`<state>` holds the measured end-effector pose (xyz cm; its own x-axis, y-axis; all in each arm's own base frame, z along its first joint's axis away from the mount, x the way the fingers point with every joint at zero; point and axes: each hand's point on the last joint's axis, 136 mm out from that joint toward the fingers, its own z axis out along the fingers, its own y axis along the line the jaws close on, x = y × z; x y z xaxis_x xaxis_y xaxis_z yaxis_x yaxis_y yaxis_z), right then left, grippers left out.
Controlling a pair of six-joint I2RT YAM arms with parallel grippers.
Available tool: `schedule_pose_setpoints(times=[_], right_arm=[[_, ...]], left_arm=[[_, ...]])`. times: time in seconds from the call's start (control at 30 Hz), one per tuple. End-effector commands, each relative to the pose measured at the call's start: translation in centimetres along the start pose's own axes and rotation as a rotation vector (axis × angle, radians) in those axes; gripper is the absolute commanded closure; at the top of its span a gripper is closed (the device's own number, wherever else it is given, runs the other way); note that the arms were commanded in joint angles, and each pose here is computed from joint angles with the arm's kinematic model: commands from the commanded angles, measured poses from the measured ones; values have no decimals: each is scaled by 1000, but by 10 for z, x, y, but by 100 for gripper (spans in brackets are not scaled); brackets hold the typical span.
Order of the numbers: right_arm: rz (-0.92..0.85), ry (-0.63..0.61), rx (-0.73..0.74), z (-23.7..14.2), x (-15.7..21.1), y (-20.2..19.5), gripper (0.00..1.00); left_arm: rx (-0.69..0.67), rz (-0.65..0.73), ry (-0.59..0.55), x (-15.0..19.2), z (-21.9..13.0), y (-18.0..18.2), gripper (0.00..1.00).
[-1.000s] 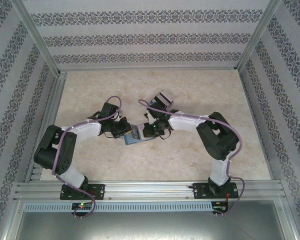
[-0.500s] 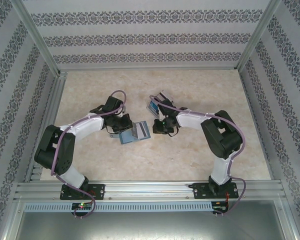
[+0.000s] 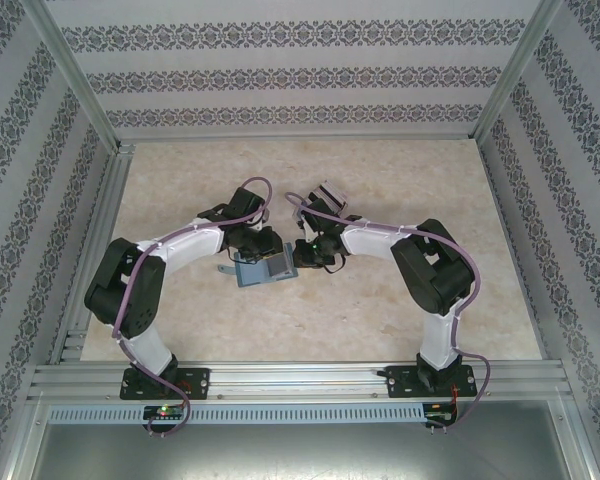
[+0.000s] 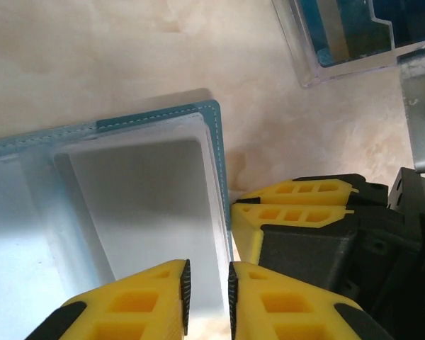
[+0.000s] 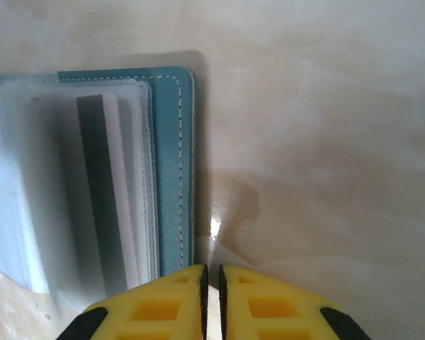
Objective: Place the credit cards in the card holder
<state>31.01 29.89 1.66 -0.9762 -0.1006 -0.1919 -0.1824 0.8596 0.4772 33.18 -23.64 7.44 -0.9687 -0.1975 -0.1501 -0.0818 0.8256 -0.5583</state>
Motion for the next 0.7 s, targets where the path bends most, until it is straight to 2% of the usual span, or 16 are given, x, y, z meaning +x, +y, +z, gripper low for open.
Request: schedule_pose_setpoints(times=[0.0, 0.13, 0.4, 0.67], right_arm=[[5, 76, -23, 16, 22, 7, 83], [5, 71, -24, 14, 21, 7, 83], [8, 26, -29, -6, 14, 3, 83], [10, -104, -51, -58, -7, -4, 83]], left_arm=[[-6, 3, 21, 3, 3, -4, 75], [-7, 7, 11, 2, 0, -6, 69], [-41, 27, -47, -2, -15, -2, 66], [-10, 20, -161, -11, -34, -6, 65]])
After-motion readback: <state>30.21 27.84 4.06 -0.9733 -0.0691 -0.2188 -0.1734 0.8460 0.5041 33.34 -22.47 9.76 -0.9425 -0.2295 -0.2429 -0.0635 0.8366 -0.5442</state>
